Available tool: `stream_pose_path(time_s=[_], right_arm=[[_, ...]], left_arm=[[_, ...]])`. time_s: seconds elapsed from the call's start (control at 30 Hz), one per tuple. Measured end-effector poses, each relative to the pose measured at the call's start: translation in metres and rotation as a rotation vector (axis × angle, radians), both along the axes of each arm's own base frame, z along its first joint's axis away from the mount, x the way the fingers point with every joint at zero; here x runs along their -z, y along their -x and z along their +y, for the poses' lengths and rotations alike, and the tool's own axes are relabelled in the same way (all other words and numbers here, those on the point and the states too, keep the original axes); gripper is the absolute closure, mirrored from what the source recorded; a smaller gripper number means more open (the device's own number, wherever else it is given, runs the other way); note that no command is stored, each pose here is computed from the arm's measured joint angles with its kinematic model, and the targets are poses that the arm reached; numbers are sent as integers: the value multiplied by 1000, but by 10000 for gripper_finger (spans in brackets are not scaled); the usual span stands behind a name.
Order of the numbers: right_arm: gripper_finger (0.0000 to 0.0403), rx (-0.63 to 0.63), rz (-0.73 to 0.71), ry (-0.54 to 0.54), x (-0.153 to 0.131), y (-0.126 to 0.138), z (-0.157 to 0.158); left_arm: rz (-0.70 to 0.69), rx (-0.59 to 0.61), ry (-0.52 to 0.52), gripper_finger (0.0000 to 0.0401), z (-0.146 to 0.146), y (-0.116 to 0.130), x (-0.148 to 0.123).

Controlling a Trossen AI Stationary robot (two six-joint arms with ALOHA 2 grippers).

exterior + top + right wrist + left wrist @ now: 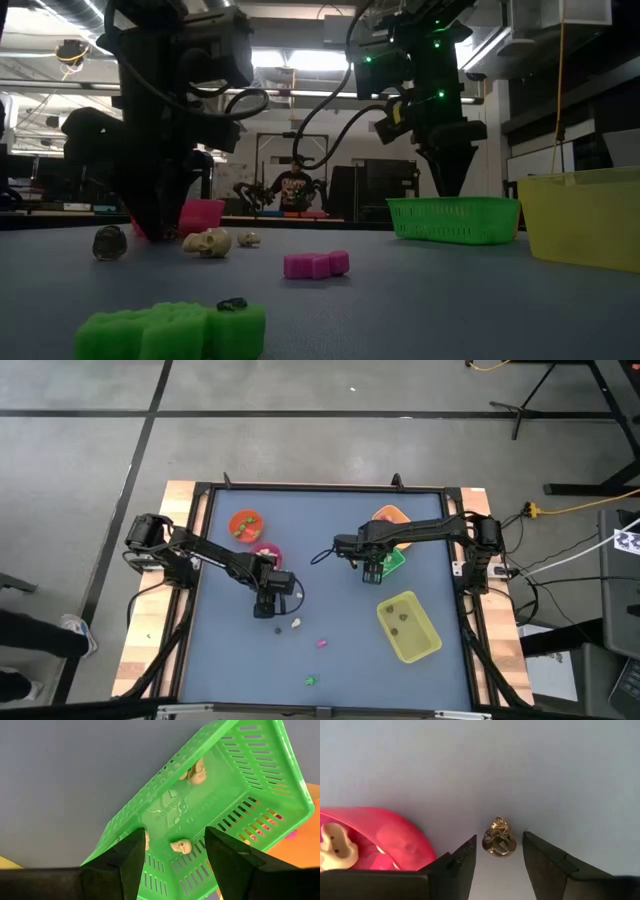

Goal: Sort Halloween decoration
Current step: Put the black skull toy into the light yellow bin

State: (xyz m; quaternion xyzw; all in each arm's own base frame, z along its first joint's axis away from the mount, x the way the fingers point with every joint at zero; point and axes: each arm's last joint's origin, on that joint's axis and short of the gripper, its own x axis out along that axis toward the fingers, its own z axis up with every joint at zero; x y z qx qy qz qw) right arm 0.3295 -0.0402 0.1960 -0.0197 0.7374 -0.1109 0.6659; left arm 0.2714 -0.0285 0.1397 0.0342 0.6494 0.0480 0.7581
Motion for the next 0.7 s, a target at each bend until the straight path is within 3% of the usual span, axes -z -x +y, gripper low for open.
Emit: stream_pose_path(time_s=[0.7], right_arm=[[198, 0, 0, 0, 0, 0, 0]], left_arm=[[-10, -1, -8, 320, 0, -1, 0]])
